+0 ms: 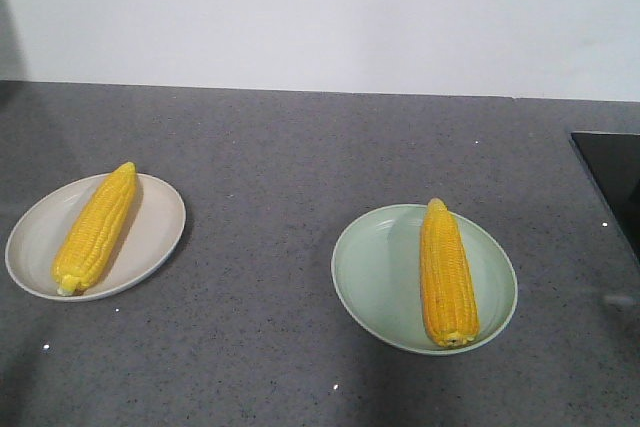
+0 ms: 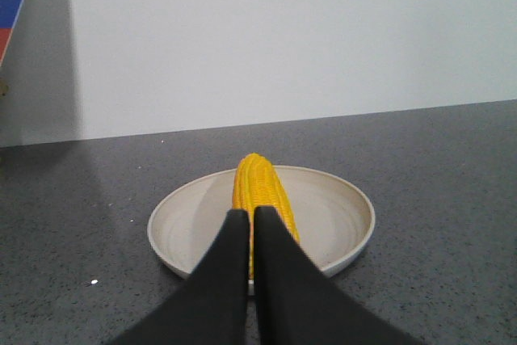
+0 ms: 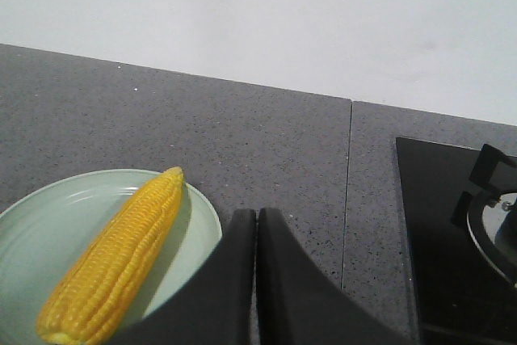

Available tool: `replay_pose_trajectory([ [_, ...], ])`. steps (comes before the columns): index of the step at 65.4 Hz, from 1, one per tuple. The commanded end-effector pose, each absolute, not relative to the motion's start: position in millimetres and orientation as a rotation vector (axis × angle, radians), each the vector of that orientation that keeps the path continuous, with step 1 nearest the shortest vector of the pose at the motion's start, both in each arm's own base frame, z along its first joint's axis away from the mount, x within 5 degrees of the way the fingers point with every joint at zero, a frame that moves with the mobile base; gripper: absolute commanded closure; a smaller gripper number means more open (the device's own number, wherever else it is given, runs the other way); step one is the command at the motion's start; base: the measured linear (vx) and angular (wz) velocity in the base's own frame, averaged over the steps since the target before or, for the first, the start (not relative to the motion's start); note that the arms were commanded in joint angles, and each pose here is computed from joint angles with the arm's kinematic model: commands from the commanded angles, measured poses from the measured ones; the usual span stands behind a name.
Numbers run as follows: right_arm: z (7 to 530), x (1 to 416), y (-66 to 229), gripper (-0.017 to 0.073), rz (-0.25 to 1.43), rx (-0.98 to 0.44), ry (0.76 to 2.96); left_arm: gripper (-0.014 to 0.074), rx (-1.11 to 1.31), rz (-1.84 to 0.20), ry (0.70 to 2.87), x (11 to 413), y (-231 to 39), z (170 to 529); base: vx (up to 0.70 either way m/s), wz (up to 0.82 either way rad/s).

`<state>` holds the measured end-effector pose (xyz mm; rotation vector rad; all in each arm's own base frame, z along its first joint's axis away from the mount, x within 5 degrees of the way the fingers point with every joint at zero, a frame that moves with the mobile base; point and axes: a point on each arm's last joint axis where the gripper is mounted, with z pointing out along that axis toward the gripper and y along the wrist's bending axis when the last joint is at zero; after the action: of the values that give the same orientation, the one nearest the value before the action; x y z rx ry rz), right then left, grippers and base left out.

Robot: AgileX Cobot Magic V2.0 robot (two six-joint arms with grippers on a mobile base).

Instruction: Distribute corn equally

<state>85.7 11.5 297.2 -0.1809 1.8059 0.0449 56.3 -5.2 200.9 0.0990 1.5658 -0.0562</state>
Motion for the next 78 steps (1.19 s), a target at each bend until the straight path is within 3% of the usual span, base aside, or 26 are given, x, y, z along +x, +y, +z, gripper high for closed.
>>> replay_pose_trajectory([
  [1,311.8,87.2,10.4,0.057,0.031,-0.166,1.714,0.06,0.078,-0.071,1.428,54.9,-5.7,206.5,0.0,0.0],
  [78,311.5,87.1,10.4,0.057,0.031,-0.166,1.718,0.06,0.039,-0.038,1.428,55.1,-3.1,207.2,0.0,0.0],
])
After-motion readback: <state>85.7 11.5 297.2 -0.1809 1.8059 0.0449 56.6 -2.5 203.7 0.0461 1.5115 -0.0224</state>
